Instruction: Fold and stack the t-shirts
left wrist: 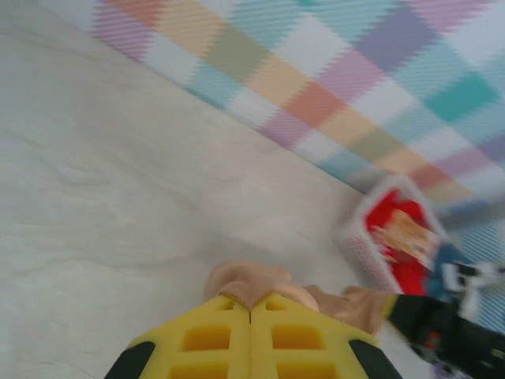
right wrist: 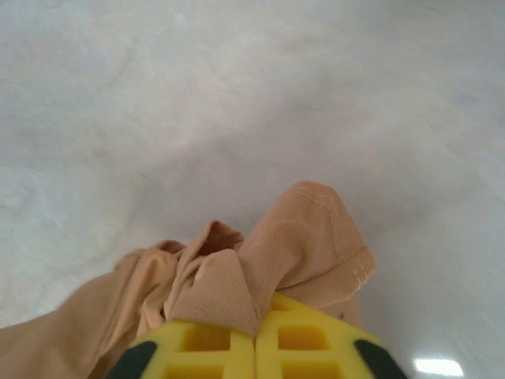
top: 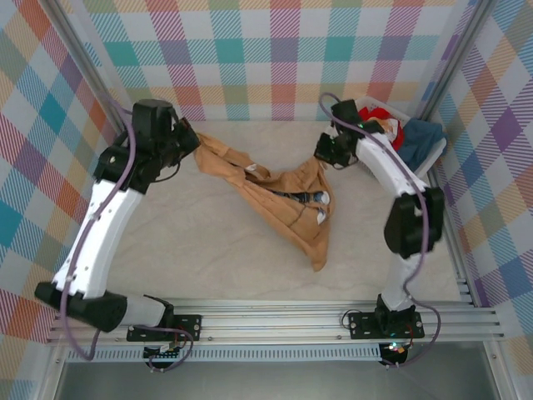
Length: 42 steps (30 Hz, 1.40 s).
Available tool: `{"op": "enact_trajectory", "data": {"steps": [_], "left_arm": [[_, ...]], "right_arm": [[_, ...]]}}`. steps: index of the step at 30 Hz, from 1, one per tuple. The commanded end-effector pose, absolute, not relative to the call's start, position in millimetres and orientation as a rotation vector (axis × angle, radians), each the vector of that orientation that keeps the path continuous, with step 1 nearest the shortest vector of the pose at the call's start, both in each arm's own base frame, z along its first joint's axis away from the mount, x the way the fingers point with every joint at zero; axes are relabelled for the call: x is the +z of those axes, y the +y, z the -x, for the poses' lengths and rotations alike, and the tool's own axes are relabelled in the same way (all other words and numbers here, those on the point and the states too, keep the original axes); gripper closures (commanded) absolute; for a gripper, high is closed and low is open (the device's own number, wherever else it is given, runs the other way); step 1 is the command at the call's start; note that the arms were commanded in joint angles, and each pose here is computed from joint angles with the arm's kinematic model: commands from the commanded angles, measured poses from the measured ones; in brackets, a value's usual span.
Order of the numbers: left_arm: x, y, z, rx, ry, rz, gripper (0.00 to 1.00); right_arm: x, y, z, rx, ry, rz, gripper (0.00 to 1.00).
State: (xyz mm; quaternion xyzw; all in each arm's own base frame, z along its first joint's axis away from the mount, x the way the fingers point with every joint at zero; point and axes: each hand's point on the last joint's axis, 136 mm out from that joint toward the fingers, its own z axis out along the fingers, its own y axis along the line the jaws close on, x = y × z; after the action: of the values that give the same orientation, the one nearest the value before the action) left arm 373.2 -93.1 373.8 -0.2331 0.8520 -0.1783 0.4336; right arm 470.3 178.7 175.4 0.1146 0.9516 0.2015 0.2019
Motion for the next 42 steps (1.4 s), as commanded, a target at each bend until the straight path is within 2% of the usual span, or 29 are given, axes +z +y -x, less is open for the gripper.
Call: {"op": "enact_trajectory", "data": {"steps": [1,2,5,8,9,10,12,16,18,20,24,27,31,33,35,38,42], "left_arm": [[294.7,-44.4,-397.8,-0.167,2.251,0.743,1.00],[270.1,-36.9,-402.4,-0.153,2.287,0.779,1.00],[211.4,-16.8,-396.2,-0.073,2.407,0.880,0.98],[186.2,2.5,-372.8,0.053,2.465,0.940,0.58],[183.8,6.4,-365.9,0.079,2.467,0.945,0.52],[182.4,9.7,-358.3,0.098,2.467,0.950,0.50],[178.2,9.1,-345.1,0.092,2.487,0.951,0.50],[157.6,-4.6,-314.3,-0.009,2.567,0.992,0.50],[146.3,-10.4,-298.4,-0.052,2.601,1.021,0.52],[138.6,-12.9,-287.7,-0.073,2.618,1.038,0.53],[123.7,-16.3,-278.4,-0.089,2.663,1.041,0.53],[113.2,-19.5,-281.3,-0.147,2.673,1.100,0.48],[98.5,-25.0,-291.6,-0.284,2.631,1.265,0.46],[91.1,-34.2,-300.0,-0.370,2.614,1.328,0.46],[80.0,-49.7,-308.4,-0.482,2.601,1.410,0.46],[69.4,-69.3,-320.5,-0.567,2.560,1.487,0.45],[59.9,-86.3,-332.2,-0.604,2.448,1.621,0.42]], "right_arm": [[151.1,205.3,-487.9,0.665,2.764,-0.262,0.62],[148.8,206.6,-493.0,0.654,2.776,-0.262,0.54],[159.9,200.5,-493.9,0.607,2.750,-0.277,0.46],[162.9,190.6,-467.1,0.580,2.753,-0.318,0.43],[160.4,188.5,-456.2,0.577,2.764,-0.335,0.43],[154.3,185.9,-434.5,0.576,2.786,-0.367,0.46],[137.8,184.0,-390.3,0.570,2.839,-0.417,0.54],[101.6,189.3,-298.3,0.550,2.960,-0.460,0.65],[87.7,196.1,-263.7,0.521,3.011,-0.435,0.64],[74.1,204.9,-246.9,0.532,3.052,-0.425,0.62],[52.3,216.8,-247.8,0.508,3.092,-0.410,0.60],[41.4,226.2,-260.6,0.505,3.106,-0.404,0.59],[28.1,235.4,-270.9,0.521,3.116,-0.441,0.62],[21.0,235.7,-271.3,0.508,3.136,-0.470,0.67],[15.4,231.0,-271.3,0.466,3.148,-0.502,0.83],[16.5,224.4,-274.3,0.428,3.131,-0.504,0.97],[20.5,220.4,-274.9,0.416,3.123,-0.481,1.00]]}}
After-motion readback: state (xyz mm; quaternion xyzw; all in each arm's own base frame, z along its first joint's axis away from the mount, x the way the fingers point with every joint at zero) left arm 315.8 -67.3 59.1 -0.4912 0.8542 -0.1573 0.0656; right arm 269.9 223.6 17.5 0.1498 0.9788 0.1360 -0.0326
